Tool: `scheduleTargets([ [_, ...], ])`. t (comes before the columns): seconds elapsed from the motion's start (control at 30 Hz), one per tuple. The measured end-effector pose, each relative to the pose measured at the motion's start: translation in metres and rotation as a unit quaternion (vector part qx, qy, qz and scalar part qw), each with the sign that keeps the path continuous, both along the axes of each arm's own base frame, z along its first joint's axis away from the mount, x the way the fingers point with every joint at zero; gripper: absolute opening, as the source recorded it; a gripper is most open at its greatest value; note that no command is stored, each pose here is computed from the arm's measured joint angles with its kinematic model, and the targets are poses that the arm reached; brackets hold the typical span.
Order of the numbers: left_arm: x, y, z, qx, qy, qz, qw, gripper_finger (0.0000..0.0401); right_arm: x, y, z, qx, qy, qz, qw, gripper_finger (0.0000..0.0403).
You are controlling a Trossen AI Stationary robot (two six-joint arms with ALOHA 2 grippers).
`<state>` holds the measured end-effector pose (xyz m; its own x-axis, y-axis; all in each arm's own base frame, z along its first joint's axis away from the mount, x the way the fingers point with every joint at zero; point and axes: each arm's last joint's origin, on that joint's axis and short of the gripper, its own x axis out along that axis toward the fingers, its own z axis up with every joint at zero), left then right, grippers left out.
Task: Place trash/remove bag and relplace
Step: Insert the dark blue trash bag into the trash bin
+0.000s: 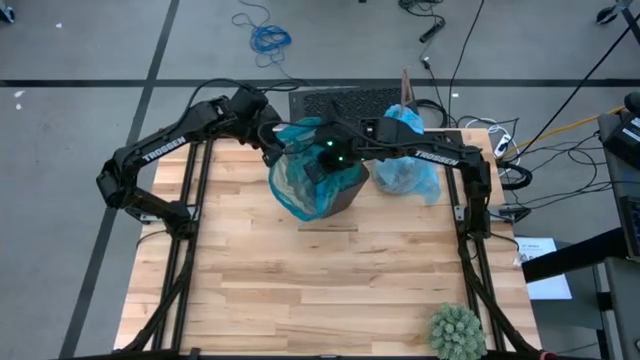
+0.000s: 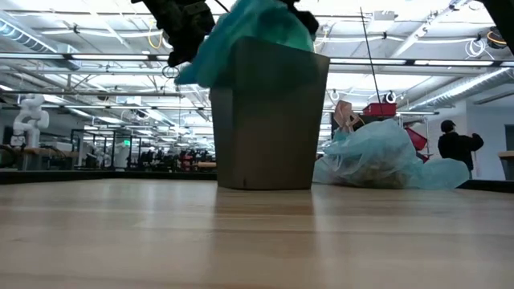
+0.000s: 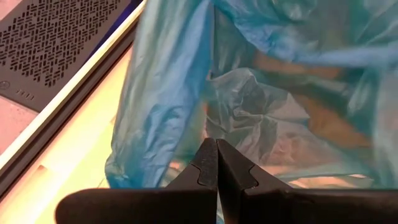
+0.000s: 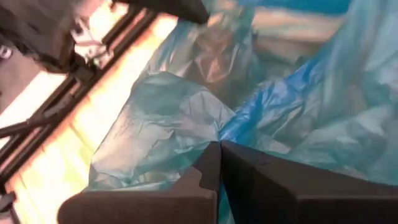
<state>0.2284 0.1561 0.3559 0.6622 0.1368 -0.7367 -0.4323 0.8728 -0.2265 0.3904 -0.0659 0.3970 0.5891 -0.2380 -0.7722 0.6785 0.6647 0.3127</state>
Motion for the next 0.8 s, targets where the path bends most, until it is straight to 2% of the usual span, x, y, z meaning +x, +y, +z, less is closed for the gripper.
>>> scheduleTargets([
  [0.13, 0.000, 0.000, 0.000, 0.002, -0.003, 0.000, 1.000, 0.0000, -0.004, 0.001, 0.013, -0.017, -0.012, -0.012, 1.000, 0.0001],
  [0.27, 0.002, 0.002, -0.001, 0.001, -0.002, 0.000, 1.000, 0.0000, -0.009, 0.001, 0.011, -0.018, 0.010, -0.017, 1.000, 0.0000],
  [0.6, 0.013, 0.003, -0.008, -0.008, -0.002, -0.001, 1.000, 0.0000, 0.000, 0.001, -0.023, -0.010, 0.068, -0.013, 0.998, 0.0000],
  [0.7, 0.015, 0.002, -0.007, -0.006, -0.007, -0.002, 1.000, 0.0000, 0.001, 0.001, -0.020, -0.005, 0.048, -0.012, 0.999, 0.0002],
  [0.8, 0.015, 0.002, -0.007, -0.006, -0.008, -0.002, 1.000, 0.0000, -0.002, 0.002, -0.011, -0.008, 0.027, -0.007, 1.000, 0.0023],
])
